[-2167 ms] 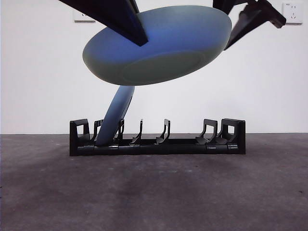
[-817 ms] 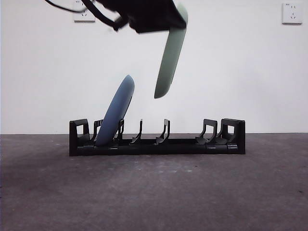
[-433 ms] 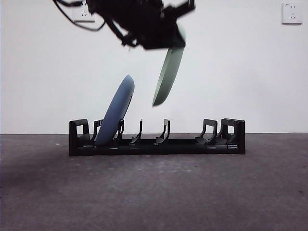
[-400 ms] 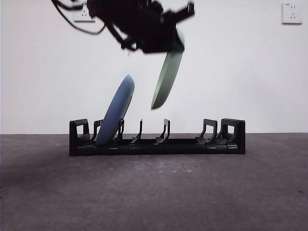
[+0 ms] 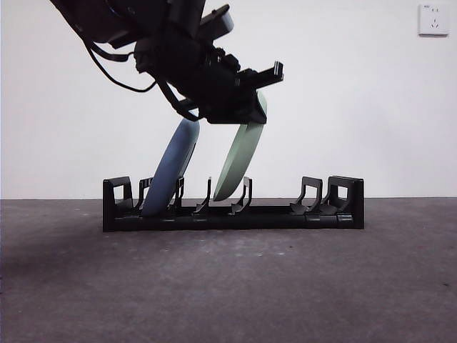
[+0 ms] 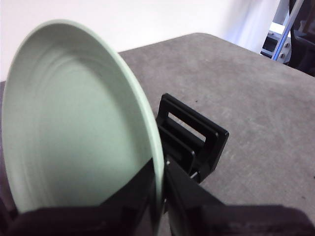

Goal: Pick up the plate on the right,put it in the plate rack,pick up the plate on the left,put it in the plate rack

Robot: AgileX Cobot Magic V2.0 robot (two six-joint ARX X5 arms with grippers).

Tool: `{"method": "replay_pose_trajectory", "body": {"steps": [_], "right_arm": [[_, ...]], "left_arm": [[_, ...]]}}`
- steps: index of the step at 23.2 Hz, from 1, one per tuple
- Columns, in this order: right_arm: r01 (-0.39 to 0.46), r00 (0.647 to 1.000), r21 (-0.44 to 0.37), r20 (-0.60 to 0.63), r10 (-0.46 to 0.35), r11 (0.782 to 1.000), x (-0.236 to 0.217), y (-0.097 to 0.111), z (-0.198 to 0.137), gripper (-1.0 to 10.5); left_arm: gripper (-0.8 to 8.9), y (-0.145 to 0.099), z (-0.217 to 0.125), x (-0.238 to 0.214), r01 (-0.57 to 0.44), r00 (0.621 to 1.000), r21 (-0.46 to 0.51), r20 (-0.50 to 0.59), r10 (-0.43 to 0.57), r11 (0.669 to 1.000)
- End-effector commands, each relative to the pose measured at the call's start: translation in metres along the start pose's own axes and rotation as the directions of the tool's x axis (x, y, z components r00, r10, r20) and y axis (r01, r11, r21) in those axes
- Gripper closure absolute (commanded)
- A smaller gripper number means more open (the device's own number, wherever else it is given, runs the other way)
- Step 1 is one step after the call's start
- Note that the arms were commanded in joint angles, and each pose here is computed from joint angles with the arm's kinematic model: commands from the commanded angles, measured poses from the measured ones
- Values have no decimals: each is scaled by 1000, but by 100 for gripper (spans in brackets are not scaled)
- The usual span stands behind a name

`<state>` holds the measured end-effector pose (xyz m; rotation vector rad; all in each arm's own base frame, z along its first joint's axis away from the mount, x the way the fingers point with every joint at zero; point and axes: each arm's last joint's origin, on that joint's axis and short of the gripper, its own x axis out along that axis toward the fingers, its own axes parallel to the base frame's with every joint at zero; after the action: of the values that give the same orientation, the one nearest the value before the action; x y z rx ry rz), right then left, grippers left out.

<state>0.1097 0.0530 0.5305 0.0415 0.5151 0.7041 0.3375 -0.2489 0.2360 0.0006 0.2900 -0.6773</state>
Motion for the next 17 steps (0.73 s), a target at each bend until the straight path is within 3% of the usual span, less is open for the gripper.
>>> {"method": "replay_pose_trajectory", "body": {"steps": [1, 17], "right_arm": [[-2, 999, 0, -33, 2, 1000, 3, -1, -3, 568], [-1, 997, 5, -75, 1, 1000, 13, -5, -7, 568]], "left_arm": [[822, 3, -8, 5, -8, 1000, 4, -16, 8, 1000], [813, 1, -29, 12, -70, 987, 63, -137, 79, 996]]}}
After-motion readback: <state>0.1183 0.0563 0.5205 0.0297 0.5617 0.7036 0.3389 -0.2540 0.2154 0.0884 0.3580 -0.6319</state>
